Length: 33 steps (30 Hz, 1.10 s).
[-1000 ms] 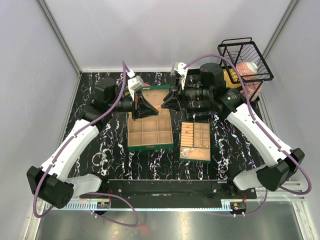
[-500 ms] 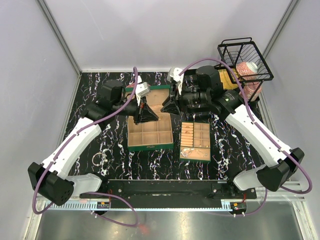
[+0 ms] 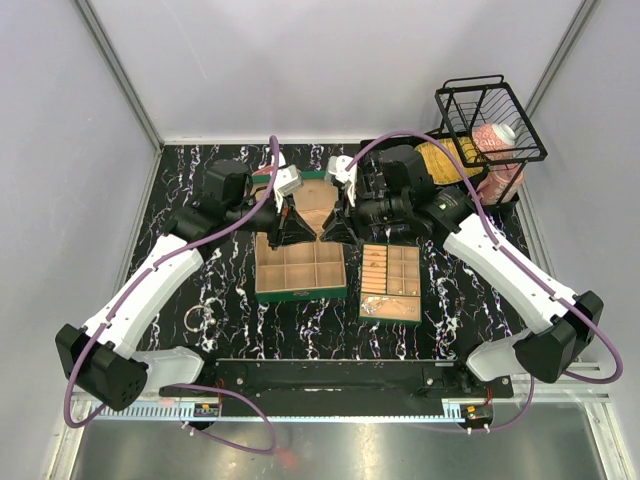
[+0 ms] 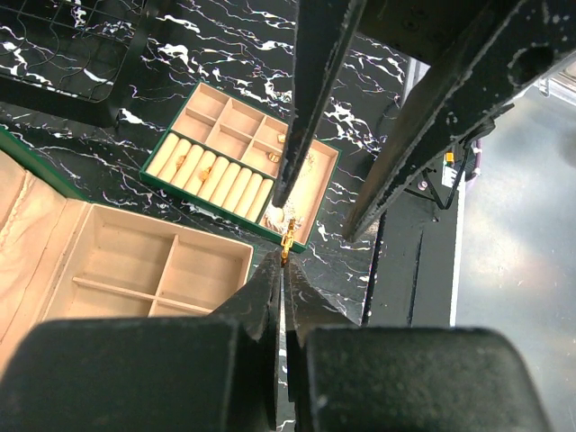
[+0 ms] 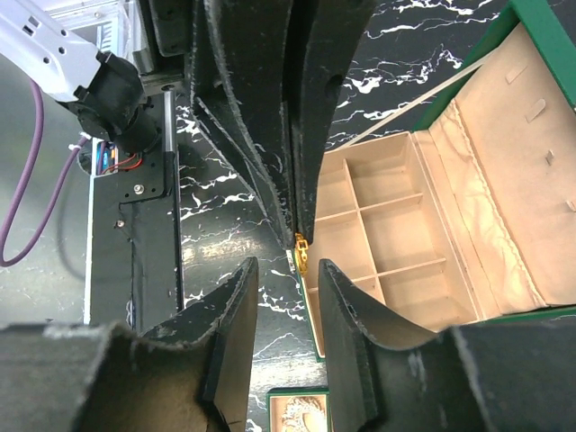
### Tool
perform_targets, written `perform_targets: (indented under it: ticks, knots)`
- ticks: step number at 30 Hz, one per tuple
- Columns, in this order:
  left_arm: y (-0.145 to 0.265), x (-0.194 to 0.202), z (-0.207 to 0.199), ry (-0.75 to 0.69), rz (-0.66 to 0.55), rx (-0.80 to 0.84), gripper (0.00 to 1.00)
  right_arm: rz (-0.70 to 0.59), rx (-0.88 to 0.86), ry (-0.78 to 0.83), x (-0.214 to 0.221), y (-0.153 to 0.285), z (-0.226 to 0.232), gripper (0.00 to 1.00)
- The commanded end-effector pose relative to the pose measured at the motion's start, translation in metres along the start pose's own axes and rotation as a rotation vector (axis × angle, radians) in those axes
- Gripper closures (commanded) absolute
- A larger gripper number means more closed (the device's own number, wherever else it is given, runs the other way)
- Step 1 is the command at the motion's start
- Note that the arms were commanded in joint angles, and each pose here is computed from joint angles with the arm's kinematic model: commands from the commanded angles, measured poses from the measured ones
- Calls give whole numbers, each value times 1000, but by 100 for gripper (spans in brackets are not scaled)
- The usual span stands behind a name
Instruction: Organize the mixed jewelry
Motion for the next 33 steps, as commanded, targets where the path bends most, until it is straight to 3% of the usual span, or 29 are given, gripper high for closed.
perform_targets:
  ticks: [1,17,33]
  knots:
    - [3,-20,2,-74,-40,-20,100,-16,6,54,-6,-2,3,61]
    - [4,-21,-8,-90,-50,15,100,-10,16,60,-9,-7,0,65]
    - [2,-20,-10,-91,-49,27,100,-4,3,60,-9,-10,2,87]
Point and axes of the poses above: each gripper's point midway between its finger pads, its own y axis back along the fingers, its own z axis along the line the jaws close on, x = y × z, the point moved 1 cm from there along y, back along the fingers, and after that the axes turned 9 degrees about -y, right-handed, at the moved point
